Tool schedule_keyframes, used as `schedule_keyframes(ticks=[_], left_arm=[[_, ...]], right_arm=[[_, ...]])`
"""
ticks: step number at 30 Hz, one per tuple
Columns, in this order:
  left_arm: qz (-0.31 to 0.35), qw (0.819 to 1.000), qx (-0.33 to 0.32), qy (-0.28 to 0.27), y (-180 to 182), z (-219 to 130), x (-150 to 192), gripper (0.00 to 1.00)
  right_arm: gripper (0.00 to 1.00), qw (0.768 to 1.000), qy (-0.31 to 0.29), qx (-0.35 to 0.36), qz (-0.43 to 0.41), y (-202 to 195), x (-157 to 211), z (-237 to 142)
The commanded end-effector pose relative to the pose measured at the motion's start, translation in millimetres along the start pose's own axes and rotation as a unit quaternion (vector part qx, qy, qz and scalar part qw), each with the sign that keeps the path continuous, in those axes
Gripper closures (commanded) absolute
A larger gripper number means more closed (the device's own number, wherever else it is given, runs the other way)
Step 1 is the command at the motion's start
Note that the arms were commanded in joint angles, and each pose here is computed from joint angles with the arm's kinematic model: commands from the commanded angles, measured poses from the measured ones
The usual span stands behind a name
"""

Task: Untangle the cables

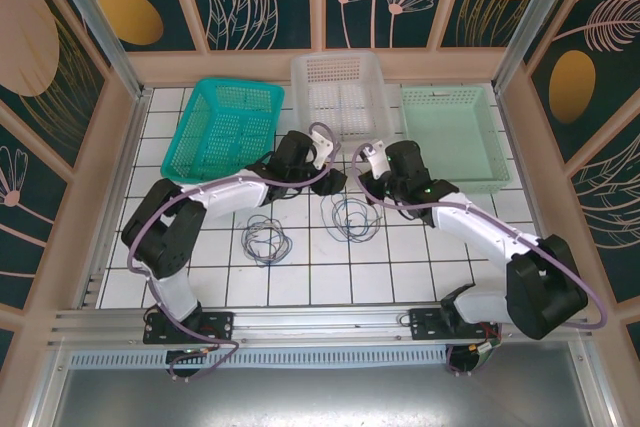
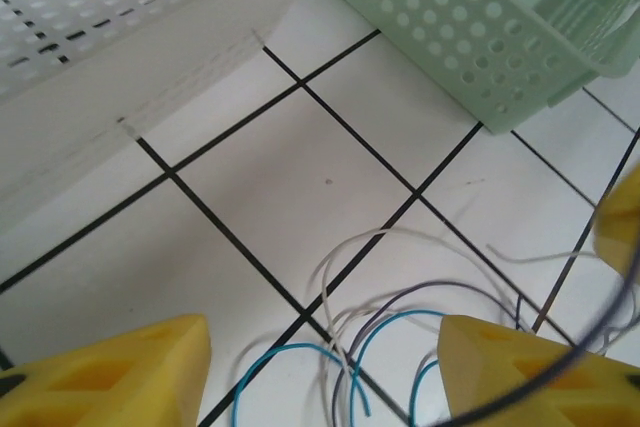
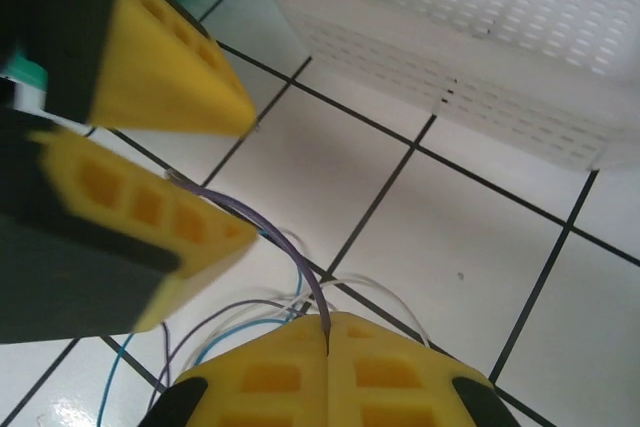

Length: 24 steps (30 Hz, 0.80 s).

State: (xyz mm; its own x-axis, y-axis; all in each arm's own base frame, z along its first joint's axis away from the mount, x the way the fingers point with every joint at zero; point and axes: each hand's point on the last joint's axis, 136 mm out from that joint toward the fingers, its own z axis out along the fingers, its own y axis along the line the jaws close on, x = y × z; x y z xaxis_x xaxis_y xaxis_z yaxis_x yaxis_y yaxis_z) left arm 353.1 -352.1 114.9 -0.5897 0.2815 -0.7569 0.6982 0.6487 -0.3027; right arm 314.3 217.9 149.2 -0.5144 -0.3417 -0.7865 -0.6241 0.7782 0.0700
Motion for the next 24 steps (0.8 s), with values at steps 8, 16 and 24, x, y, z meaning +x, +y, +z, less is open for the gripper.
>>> schedule_keyframes(ticks=[8,16,24], left_arm=[[-0.005,0.997,-0.007,-0.07,-8,-15,-49,1.0],[-0.018,0.989,0.022,-0.142,-32,-57,-98,1.0],[-0.009,0.982,0.076,-0.175,-59,-87,-114,1.0]], right_arm=[[0.82,0.999,-0.003,0.017,0.028,-7,7,4],[0.36,0.995,0.007,0.01,0.097,-7,31,22],[0.36,0.986,0.03,0.046,0.16,-14,55,52]])
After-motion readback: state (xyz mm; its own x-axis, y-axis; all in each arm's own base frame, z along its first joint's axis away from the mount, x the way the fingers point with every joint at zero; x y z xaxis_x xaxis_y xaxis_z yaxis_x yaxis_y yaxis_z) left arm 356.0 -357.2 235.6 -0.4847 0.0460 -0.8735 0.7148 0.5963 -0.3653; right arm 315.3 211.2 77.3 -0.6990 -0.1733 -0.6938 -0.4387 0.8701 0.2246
